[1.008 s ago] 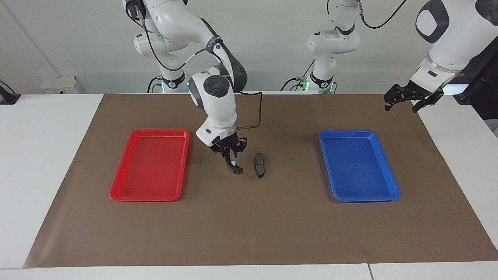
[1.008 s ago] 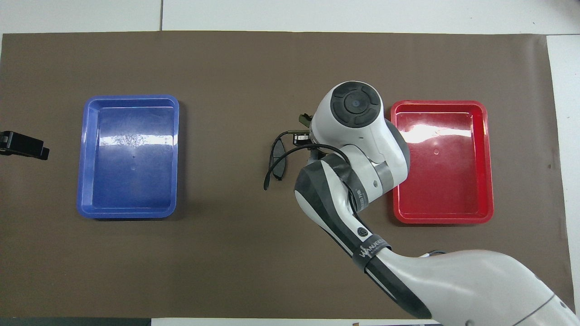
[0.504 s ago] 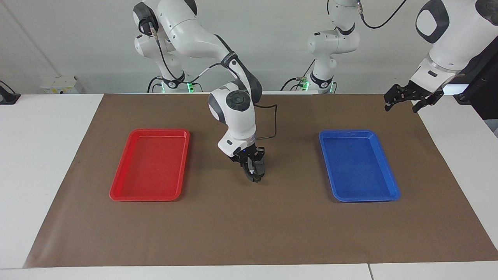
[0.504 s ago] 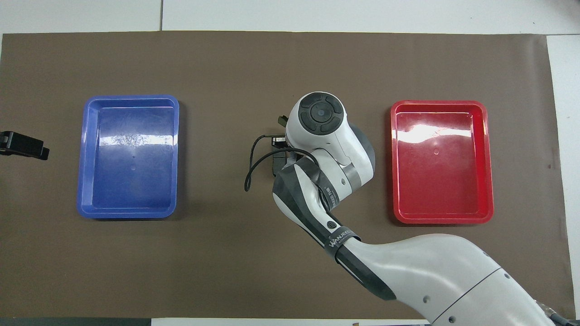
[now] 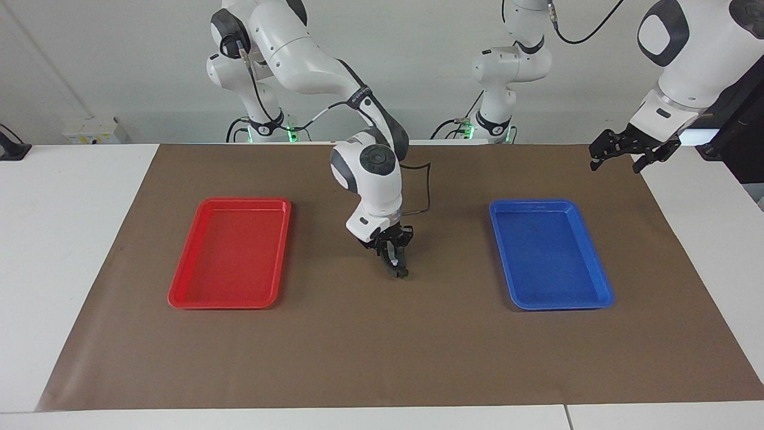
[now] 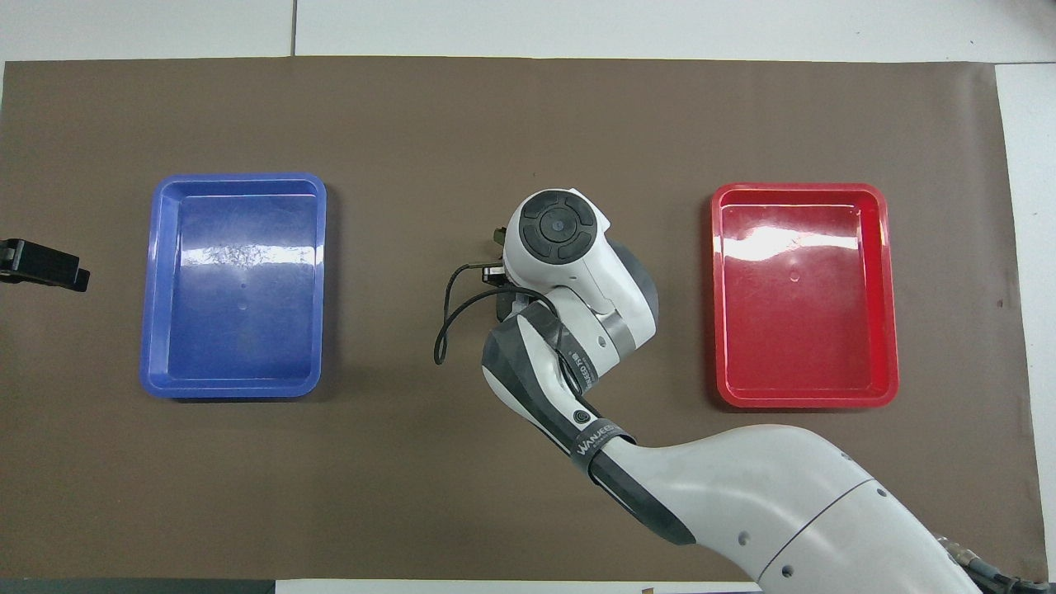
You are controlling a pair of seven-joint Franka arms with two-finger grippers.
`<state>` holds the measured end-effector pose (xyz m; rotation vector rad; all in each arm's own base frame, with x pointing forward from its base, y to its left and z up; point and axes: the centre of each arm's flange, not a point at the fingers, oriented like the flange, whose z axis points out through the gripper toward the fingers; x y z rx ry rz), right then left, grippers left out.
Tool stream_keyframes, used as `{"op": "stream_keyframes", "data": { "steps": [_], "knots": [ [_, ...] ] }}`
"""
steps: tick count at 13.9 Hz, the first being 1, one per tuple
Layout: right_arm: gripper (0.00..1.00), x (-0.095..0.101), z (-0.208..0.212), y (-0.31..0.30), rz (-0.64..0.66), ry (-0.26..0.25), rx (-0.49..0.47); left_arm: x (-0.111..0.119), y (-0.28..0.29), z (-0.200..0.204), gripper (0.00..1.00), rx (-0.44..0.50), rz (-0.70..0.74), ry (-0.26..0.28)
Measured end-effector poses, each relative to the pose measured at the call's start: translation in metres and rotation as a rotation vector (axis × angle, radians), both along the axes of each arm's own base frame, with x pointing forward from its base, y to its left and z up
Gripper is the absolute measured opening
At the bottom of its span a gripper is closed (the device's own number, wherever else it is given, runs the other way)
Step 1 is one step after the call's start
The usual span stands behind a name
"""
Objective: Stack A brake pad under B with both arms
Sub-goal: 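Lower the curved shoe onto the flat pad and open the right gripper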
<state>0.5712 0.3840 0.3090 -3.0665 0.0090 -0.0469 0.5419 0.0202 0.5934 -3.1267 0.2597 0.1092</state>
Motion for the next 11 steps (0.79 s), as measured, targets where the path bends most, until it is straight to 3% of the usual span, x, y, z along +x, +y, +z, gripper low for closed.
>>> {"op": "stream_keyframes", "data": {
  "steps": [11],
  "knots": [
    [0.43,-0.0069,-0.0090,0.0037,0.010,-0.003,0.003,0.0000,0.0000,0.0000,0.99,0.000,0.000,0.000]
  ]
}}
